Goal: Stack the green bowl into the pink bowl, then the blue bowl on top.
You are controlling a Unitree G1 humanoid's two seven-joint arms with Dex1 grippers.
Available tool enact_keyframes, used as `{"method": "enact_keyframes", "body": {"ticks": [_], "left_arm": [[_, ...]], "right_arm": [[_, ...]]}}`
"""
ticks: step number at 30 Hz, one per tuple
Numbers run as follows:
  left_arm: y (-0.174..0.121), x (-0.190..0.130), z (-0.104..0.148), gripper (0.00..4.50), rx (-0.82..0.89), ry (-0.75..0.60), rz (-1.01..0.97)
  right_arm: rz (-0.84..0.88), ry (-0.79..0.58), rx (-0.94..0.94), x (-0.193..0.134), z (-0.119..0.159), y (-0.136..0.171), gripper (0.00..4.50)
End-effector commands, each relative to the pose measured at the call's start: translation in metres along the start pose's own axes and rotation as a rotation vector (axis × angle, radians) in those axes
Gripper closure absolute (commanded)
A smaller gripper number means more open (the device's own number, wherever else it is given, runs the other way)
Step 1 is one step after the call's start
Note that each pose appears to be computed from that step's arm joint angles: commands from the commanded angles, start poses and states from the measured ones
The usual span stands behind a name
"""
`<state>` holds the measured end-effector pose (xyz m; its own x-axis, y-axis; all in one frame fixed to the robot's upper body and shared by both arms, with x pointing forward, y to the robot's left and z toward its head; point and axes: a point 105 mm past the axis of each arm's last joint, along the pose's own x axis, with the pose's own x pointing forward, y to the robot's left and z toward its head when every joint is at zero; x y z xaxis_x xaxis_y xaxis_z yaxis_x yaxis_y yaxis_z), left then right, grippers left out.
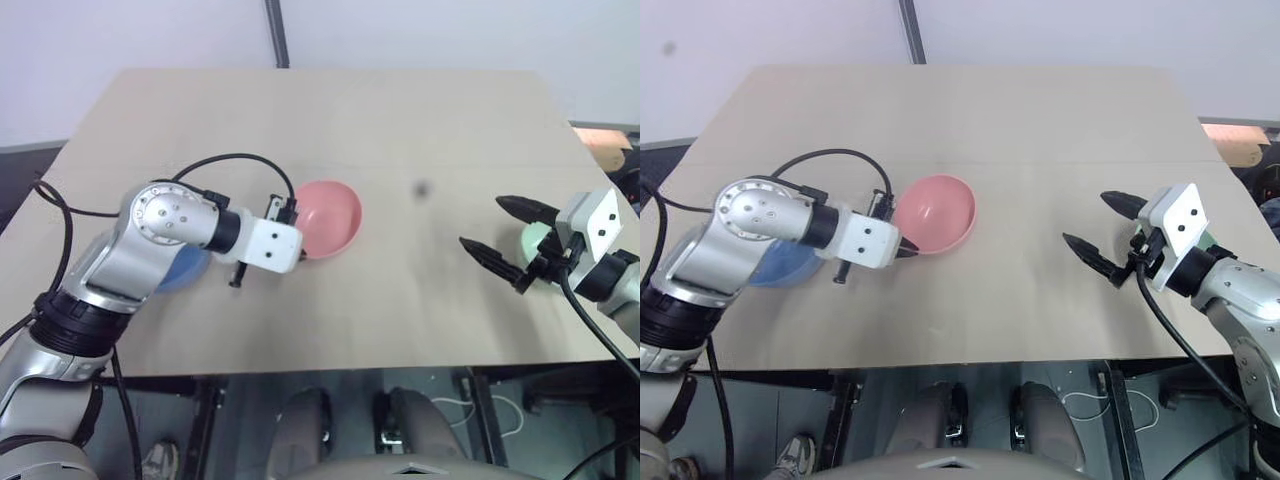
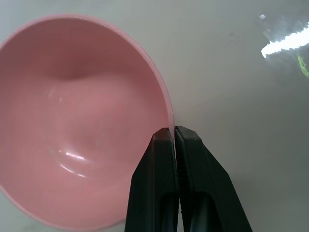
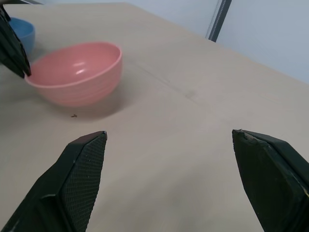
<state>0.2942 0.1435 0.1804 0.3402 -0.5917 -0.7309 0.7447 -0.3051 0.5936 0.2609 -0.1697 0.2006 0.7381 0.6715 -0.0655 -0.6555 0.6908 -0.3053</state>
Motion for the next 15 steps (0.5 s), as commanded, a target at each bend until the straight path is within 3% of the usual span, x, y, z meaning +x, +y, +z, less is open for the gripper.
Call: {"method": "enact_keyframes", "body": {"ticks": [1, 4, 5, 6, 8, 11, 15], "left_arm": [[-0.001, 0.002, 0.015, 4.45, 0.077, -0.043, 0.003], [-0.007, 0.007, 0.023, 3.39, 0.124, -0.086, -0.027], [-0.007, 0.008, 0.025, 3.31, 0.128, -0.094, -0.032], [-0.006, 0.009, 0.026, 2.94, 0.128, -0.100, -0.032], [0.004, 0.007, 0.028, 2.43, 0.115, -0.114, 0.013], [0.021, -0.003, 0.024, 1.33, 0.036, -0.092, 0.114], [0.033, -0.020, 0.011, 1.33, -0.077, -0.049, 0.227]], "right_arm": [[-0.004, -0.031, -0.040, -0.002, 0.009, 0.001, 0.00], [-0.002, -0.032, -0.040, 0.000, 0.010, 0.000, 0.00], [-0.001, -0.031, -0.041, 0.000, 0.010, 0.000, 0.00], [0.000, -0.031, -0.043, 0.001, 0.010, 0.000, 0.00], [0.002, -0.032, -0.044, 0.001, 0.010, 0.000, 0.00], [0.003, -0.026, -0.045, 0.000, 0.008, 0.001, 0.00], [-0.033, 0.026, -0.029, -0.005, -0.001, -0.003, 0.00]]}}
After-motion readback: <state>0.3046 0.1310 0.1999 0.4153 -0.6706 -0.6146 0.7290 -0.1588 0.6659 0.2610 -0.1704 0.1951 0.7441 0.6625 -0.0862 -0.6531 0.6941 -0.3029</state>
